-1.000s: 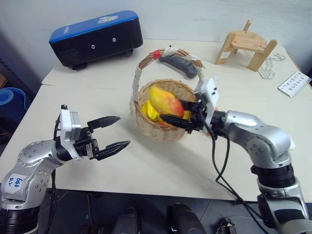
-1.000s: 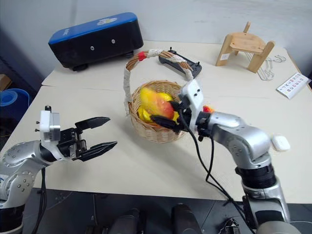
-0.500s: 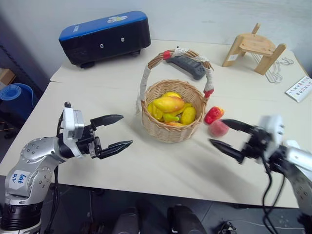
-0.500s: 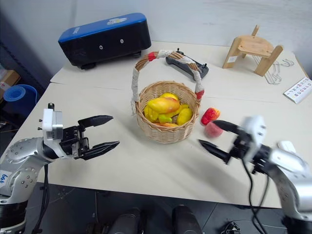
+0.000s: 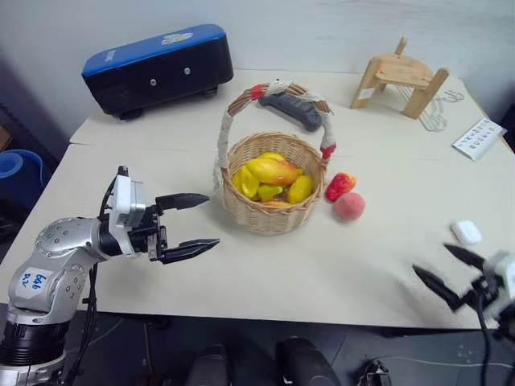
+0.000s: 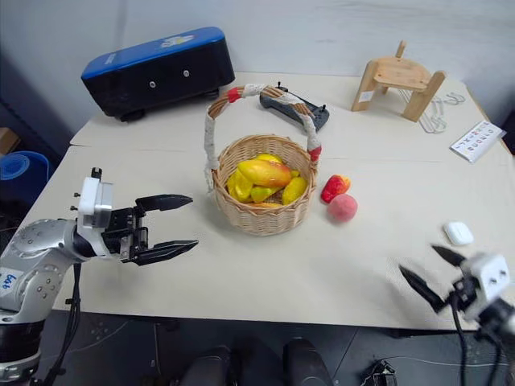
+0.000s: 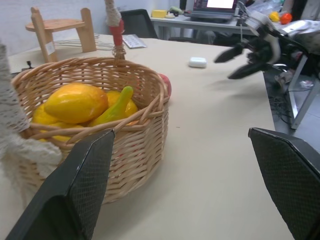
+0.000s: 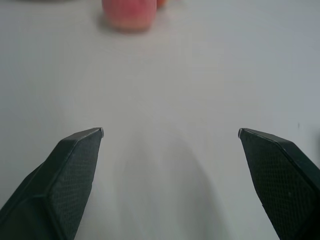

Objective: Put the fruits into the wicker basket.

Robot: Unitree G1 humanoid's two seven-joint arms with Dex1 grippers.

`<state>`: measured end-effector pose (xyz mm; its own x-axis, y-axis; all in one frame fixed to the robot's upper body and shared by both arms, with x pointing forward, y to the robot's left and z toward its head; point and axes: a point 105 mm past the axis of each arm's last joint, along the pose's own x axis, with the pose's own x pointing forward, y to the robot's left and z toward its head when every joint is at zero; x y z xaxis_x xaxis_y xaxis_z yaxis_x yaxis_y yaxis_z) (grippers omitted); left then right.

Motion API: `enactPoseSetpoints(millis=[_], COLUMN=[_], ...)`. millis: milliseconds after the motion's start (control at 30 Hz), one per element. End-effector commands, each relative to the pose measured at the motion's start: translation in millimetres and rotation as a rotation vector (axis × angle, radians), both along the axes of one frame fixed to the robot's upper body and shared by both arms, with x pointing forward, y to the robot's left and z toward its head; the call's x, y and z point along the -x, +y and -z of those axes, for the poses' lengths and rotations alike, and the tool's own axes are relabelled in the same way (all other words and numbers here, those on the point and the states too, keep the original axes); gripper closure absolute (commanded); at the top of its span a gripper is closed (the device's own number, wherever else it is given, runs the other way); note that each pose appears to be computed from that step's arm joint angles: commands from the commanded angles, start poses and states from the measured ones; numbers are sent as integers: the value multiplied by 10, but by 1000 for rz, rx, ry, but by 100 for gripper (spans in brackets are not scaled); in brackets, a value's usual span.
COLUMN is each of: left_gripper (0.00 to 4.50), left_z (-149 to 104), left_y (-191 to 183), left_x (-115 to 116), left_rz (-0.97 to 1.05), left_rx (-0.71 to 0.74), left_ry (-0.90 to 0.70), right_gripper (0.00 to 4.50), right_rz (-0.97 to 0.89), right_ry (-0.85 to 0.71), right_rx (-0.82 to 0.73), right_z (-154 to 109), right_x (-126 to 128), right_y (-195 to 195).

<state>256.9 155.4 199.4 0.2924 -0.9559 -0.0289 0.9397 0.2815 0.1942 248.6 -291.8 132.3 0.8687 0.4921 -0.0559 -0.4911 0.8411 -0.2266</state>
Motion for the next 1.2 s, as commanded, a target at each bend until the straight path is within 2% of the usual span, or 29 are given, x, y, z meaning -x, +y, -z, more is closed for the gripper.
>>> enactPoseSetpoints(millis=[33, 167, 300, 433, 600, 667, 767, 867, 933, 1000, 1133, 1200], left_gripper=[0, 0, 0, 0, 0, 0, 0, 0, 0, 0, 0, 0], left_z=[-64, -81, -81, -82, -103, -97, -87, -138, -171, -196, -227, -240], left_y=[-40, -76, -99, -94, -64, -60, -52, -14, 14, 36, 47, 25], left_x=[21, 24, 40, 47, 49, 51, 47, 31, 28, 18, -15, -26], left_rz=[12, 14, 13, 6, -13, -17, -25, -47, -58, -74, -106, -114], left_rx=[-9, 2, 7, 8, 10, 9, 13, 63, 85, 102, 141, 149], left_ry=[-47, -50, -50, -50, -58, -58, -54, -44, -42, -46, -58, -75], right_gripper=[3, 3, 3, 3, 161, 210, 216, 216, 216, 216, 216, 216], right_rz=[-95, -119, -73, -68, -98, -125, -166, -370, -506, -567, -575, -509], right_ry=[-28, 21, 24, 81, 164, 167, 96, 47, 26, -13, -143, -178], right_rx=[-18, -7, 49, 72, 60, 38, 18, -129, -161, -171, -221, -211], right_z=[-242, -275, -244, -94, 3, -14, -161, -573, -847, -1056, -1394, -1413], right_x=[-231, -524, -793, -895, -855, -806, -738, -446, -254, -193, -334, -508], right_y=[352, 590, 659, 674, 672, 685, 693, 890, 1086, 1262, 1632, 1783])
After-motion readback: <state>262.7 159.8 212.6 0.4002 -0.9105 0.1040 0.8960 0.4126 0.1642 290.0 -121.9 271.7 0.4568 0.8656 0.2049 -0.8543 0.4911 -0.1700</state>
